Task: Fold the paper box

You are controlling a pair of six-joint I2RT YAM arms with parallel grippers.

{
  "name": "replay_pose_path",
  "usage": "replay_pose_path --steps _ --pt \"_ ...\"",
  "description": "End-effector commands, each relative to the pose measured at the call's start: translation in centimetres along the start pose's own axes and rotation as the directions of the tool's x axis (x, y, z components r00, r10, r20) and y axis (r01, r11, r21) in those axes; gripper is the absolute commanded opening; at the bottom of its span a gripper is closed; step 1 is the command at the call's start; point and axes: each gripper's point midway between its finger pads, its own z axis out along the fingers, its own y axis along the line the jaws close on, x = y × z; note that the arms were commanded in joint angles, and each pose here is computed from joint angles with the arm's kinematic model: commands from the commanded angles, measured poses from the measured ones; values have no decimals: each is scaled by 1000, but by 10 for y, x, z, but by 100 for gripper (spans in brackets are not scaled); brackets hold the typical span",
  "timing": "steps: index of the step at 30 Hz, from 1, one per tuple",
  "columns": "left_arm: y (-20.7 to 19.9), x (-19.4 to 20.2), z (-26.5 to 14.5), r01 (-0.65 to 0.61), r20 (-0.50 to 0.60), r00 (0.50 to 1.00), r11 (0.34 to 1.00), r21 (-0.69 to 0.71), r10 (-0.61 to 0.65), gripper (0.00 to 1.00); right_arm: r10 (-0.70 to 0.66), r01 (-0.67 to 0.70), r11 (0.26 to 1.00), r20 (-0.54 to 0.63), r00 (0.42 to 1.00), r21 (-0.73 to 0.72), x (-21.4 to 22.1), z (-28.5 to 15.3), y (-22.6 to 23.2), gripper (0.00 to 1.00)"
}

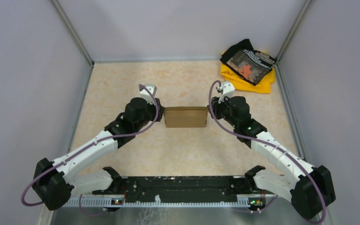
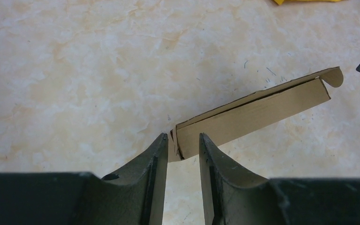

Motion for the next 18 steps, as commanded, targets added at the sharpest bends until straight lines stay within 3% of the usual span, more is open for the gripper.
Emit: replay_pose_path --steps 1,18 --pt "1 -12 -4 -13 26 1000 1000 -15 13 37 -12 13 1000 80 997 -19 -31 0 6 31" --pt "0 -2 3 -29 -1 1000 999 -14 29 32 -19 20 999 31 999 -45 -19 3 10 27"
